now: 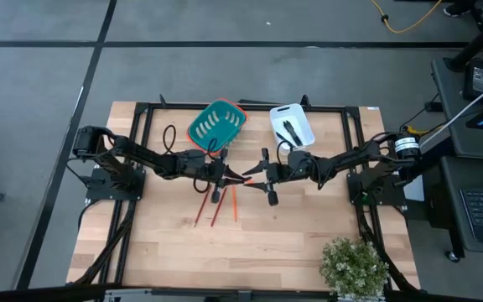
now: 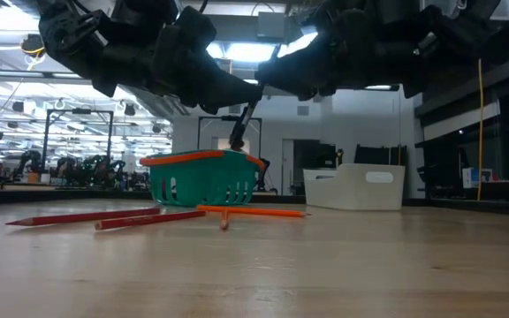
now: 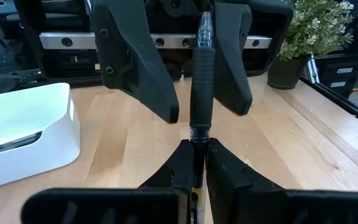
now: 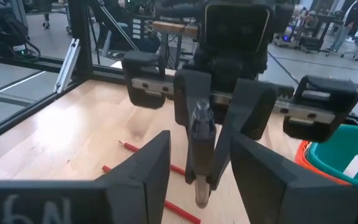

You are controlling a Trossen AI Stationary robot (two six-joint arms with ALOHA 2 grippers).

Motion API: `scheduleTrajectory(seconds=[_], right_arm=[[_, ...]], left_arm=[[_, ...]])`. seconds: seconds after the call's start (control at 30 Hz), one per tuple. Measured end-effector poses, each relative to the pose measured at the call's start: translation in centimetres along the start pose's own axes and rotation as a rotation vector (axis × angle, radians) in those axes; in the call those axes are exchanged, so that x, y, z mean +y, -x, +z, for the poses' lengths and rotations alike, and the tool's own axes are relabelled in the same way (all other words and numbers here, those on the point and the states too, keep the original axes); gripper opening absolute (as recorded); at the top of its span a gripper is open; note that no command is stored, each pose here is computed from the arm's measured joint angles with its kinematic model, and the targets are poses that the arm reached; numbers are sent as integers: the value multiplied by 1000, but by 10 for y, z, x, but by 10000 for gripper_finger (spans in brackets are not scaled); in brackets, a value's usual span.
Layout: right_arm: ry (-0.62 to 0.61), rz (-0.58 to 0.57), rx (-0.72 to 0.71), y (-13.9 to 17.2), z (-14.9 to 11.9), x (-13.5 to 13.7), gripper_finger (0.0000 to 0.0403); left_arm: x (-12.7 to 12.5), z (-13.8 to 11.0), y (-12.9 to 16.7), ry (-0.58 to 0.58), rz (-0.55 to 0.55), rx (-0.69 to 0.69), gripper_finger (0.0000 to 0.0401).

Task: Sort pens & pencils
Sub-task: Put the black pen into the white bin

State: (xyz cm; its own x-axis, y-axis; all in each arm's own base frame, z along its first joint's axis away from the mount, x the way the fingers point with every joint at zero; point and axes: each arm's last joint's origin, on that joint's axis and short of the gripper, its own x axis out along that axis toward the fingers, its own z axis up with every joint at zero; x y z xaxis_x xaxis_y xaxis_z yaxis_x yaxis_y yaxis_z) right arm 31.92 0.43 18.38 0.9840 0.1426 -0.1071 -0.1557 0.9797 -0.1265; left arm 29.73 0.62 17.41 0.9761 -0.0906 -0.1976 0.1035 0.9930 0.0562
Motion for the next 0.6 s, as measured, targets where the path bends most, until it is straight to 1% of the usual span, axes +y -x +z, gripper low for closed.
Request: scheduleTrajectory(seconds=[0.13, 0.37, 0.5, 0.6], right_arm=[[-2, 0, 0, 0, 0, 0, 142], [-2, 0, -1, 0, 0, 0, 90], [1, 2, -2, 0, 0, 0, 47], [1, 2, -2, 0, 0, -1, 42]], left_arm=[[0, 0, 0, 0, 0, 0, 18], [0, 1, 0, -1, 1, -7, 18], [0, 1, 0, 1, -6, -7, 18], [0, 1, 0, 2, -10, -7, 22]])
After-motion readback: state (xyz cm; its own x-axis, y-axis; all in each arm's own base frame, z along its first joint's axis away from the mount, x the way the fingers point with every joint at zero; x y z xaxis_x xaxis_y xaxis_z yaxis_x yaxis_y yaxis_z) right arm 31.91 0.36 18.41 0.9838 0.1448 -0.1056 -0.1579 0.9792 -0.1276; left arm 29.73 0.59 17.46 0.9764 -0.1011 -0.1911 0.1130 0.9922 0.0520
